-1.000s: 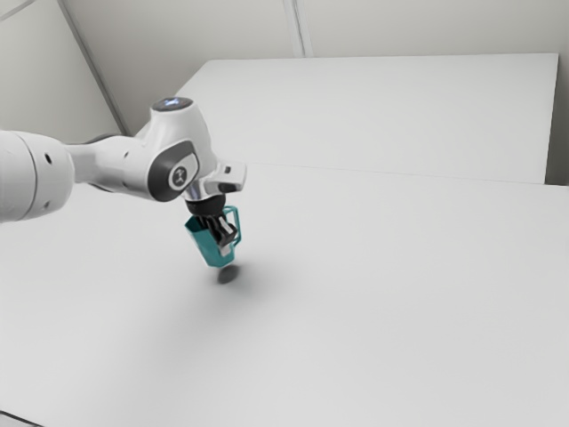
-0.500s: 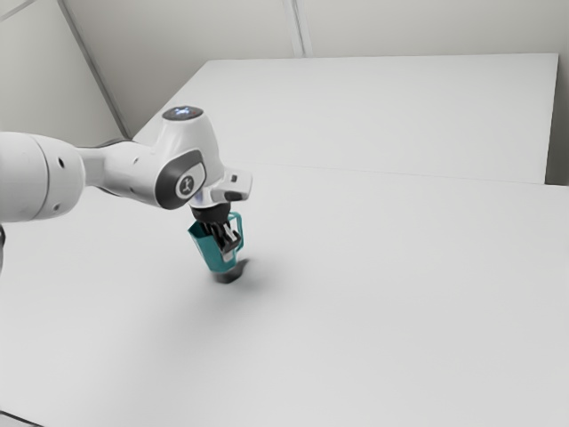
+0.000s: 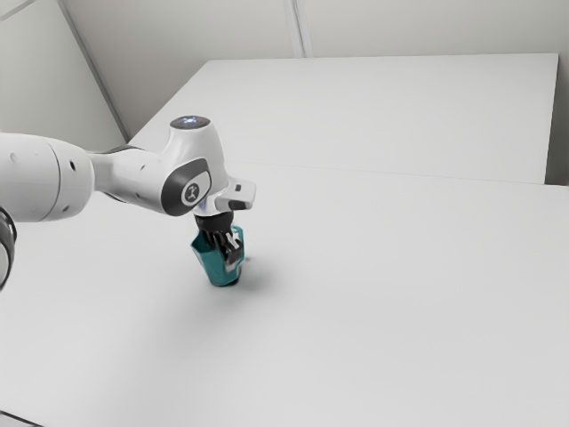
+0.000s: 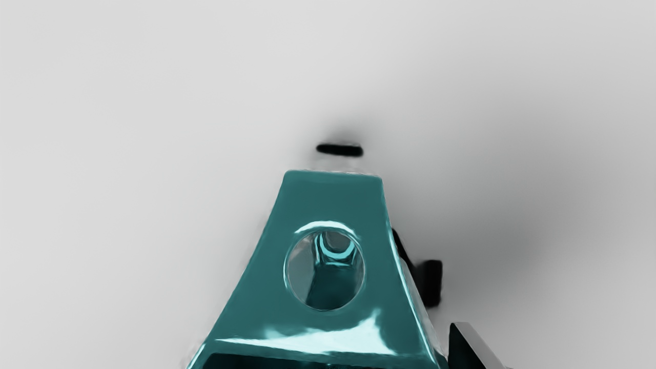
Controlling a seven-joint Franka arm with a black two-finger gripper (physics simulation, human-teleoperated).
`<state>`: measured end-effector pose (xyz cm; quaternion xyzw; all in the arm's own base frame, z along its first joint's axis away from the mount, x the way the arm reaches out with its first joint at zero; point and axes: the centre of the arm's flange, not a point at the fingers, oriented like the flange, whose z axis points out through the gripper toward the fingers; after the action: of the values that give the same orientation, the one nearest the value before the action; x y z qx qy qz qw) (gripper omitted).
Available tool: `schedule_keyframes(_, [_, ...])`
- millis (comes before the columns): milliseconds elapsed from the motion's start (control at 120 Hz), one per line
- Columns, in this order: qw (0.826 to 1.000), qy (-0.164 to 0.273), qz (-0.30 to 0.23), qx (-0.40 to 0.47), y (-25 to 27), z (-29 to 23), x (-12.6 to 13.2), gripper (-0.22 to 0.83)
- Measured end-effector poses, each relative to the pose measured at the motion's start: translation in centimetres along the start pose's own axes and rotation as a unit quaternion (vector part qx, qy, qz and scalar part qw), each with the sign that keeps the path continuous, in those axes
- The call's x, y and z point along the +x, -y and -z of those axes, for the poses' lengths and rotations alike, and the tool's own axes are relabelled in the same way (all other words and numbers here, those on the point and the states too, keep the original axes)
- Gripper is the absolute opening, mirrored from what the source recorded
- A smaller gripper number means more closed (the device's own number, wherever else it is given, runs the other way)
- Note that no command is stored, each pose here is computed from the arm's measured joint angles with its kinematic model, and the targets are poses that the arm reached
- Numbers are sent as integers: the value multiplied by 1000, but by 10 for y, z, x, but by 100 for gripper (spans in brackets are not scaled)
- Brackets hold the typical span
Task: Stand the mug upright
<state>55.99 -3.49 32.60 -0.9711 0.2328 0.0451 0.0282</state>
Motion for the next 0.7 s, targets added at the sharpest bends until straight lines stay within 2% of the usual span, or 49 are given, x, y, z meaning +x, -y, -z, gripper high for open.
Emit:
schedule_keyframes(125, [1000, -5, -1, 2, 1, 6, 1, 28])
schedule_keyframes(267, [999, -28, -7, 14, -2, 46, 7, 44])
schedule_keyframes(500, [998, -49, -12, 21, -18, 129, 13, 56])
schedule_keyframes(700, [997, -63, 29, 13, -9, 211, 11, 59])
